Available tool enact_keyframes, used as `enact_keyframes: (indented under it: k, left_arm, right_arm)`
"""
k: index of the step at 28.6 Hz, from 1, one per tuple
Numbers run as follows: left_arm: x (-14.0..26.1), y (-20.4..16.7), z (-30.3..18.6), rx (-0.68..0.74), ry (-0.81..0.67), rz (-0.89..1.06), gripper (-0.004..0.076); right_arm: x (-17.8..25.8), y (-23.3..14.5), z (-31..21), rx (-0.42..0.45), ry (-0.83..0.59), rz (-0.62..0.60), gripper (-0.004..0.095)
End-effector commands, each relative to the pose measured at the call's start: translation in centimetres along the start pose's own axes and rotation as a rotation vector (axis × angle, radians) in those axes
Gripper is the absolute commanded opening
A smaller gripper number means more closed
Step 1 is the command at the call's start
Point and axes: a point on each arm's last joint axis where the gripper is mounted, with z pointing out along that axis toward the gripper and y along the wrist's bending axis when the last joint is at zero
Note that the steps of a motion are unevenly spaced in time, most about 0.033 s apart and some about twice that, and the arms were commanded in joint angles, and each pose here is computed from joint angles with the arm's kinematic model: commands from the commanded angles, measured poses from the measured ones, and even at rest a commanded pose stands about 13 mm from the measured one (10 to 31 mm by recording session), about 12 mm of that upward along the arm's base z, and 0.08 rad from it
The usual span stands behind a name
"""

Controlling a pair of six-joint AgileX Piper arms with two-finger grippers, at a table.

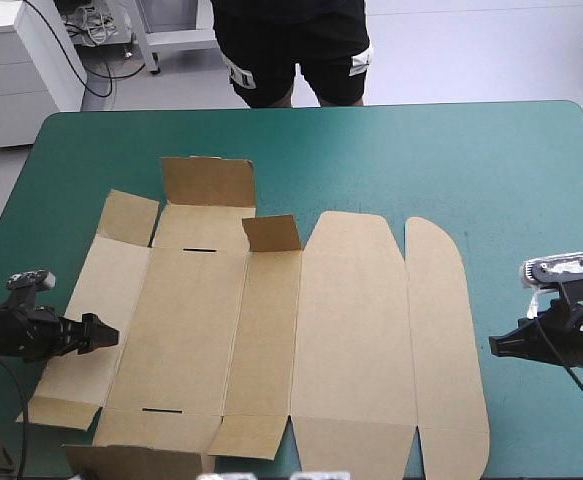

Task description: Fold the box

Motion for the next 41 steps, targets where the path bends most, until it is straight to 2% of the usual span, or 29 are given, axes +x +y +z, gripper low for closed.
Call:
enact_keyframes:
  k: [1, 7, 9, 14, 16, 35, 41]
  left_arm:
    - [-0.7, -1.3, -0.3, 0.043, -0.019, 0.032, 0.0645]
    - [-0.6, -1.8, -0.1, 0.066, 0.015, 0.059, 0.0514]
    - [-0.6, -1.8, -0.1, 0.065, 0.025, 0.069, 0.0415]
    - [-0.8, -2.1, -0.4, 0.08, 0.035, 0.109, 0.0082]
    - [-0.9, -2.1, -0.5, 0.079, 0.033, 0.11, -0.0008]
    - [-1.6, -2.1, -0.7, 0.068, -0.014, 0.114, -0.0008]
    - [-4.0, -4.2, -1.3, 0.01, 0.027, 0.244, -0.0008]
  right_arm:
    - [-0.7, 0.0, -0.8, 0.015, -0.069, 0.0, 0.0087]
    - [-0.7, 0.0, -0.8, 0.013, -0.07, 0.001, 0.0087]
    - [-0.7, 0.0, -0.8, 0.012, -0.066, 0.001, 0.0087]
    - [-0.7, 0.0, -0.8, 0.009, -0.065, 0.001, 0.0087]
    - [-0.7, 0.0, -0.8, 0.009, -0.065, 0.001, 0.0087]
    - [-0.7, 0.0, -0.8, 0.009, -0.065, 0.001, 0.0087]
    - [-0.7, 0.0, -0.8, 0.009, -0.065, 0.001, 0.0087]
